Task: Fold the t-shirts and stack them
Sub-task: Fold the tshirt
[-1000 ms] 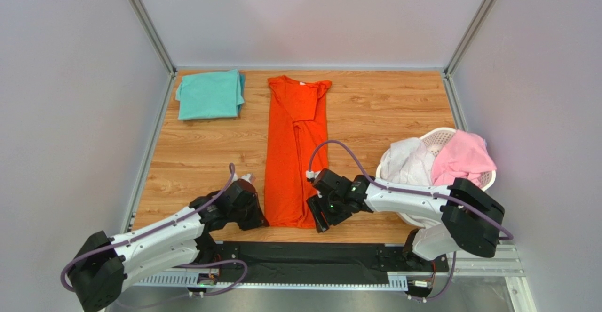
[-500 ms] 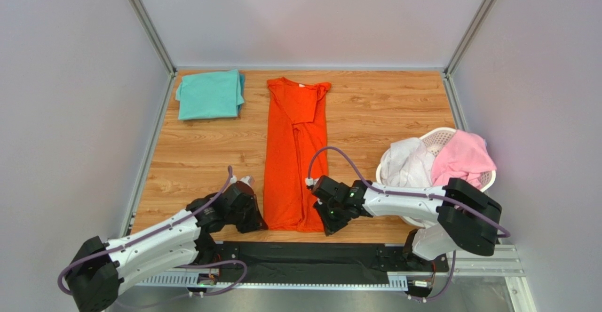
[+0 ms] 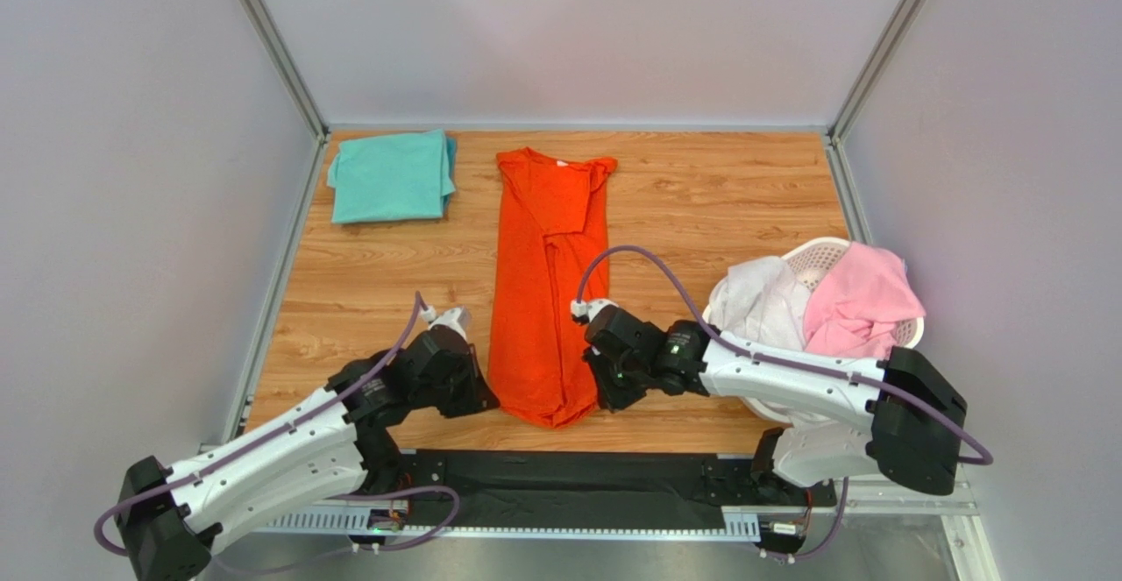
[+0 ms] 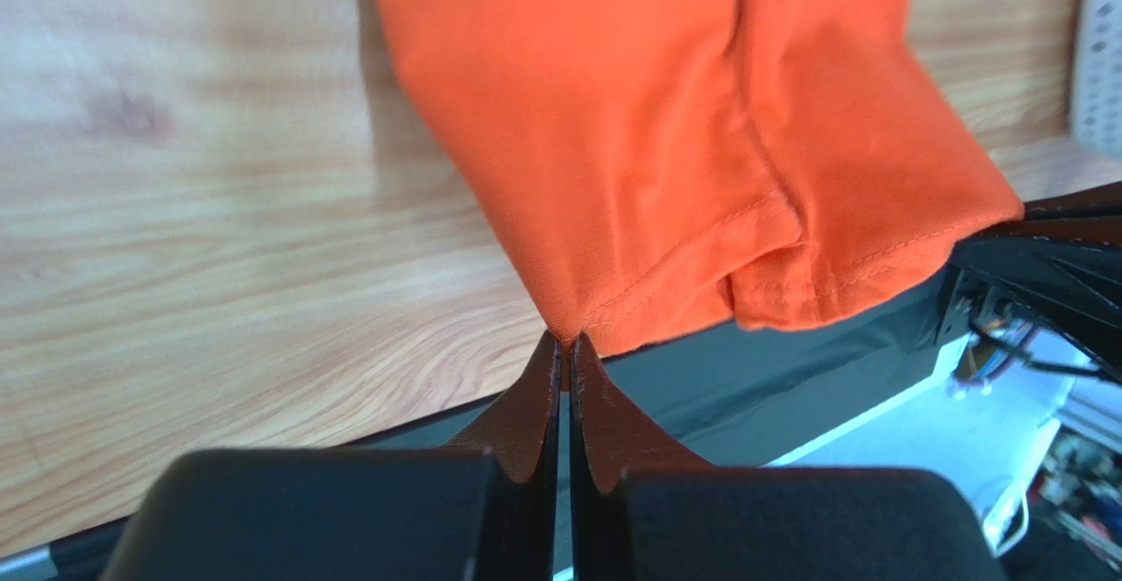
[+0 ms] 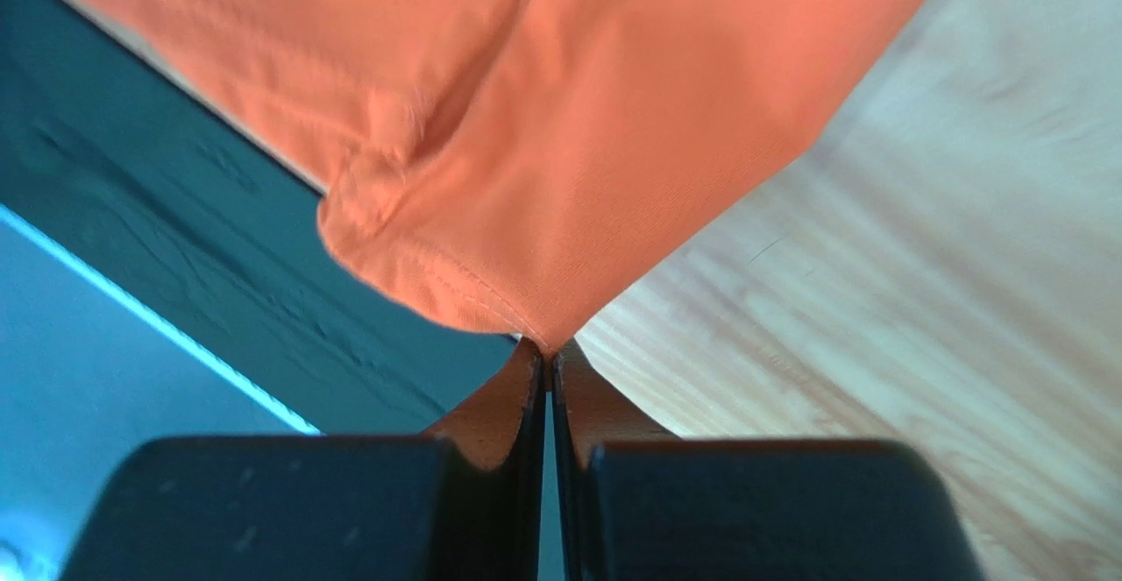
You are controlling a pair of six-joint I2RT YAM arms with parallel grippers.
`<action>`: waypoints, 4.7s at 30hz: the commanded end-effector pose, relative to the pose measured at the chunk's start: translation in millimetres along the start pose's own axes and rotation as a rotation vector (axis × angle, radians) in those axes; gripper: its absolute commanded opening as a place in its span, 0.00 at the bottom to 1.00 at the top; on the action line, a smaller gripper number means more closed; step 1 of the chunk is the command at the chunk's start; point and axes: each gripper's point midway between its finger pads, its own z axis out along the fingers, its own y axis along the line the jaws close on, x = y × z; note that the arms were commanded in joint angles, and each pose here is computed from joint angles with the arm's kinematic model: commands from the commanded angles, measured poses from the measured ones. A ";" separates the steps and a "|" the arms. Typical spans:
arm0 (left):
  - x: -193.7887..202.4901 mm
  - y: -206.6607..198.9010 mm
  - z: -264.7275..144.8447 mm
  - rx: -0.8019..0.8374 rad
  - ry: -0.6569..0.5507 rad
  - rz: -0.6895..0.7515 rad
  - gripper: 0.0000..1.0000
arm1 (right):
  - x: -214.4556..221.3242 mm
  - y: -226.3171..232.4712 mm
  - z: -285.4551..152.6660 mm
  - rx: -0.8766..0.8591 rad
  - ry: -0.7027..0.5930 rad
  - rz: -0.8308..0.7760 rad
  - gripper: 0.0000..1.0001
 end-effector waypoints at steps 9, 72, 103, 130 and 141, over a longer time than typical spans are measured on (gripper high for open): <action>-108.8 -50.0 -22.7 -0.078 -0.256 0.070 0.00 | -116.8 -38.9 -44.8 0.149 -0.278 0.017 0.02; -272.4 -21.8 55.1 -0.129 -0.188 -0.073 1.00 | -258.1 -158.5 19.4 0.032 -0.303 0.281 1.00; -113.9 49.8 5.8 -0.193 -0.126 -0.181 1.00 | -366.4 -36.4 125.6 -0.247 -0.356 0.104 1.00; -174.2 24.3 80.6 -0.101 -0.060 -0.160 0.62 | -165.5 -135.8 18.7 0.136 -0.280 0.390 1.00; -159.2 34.9 100.1 -0.120 0.021 -0.178 0.34 | -145.7 -129.0 39.7 0.079 -0.200 0.407 0.95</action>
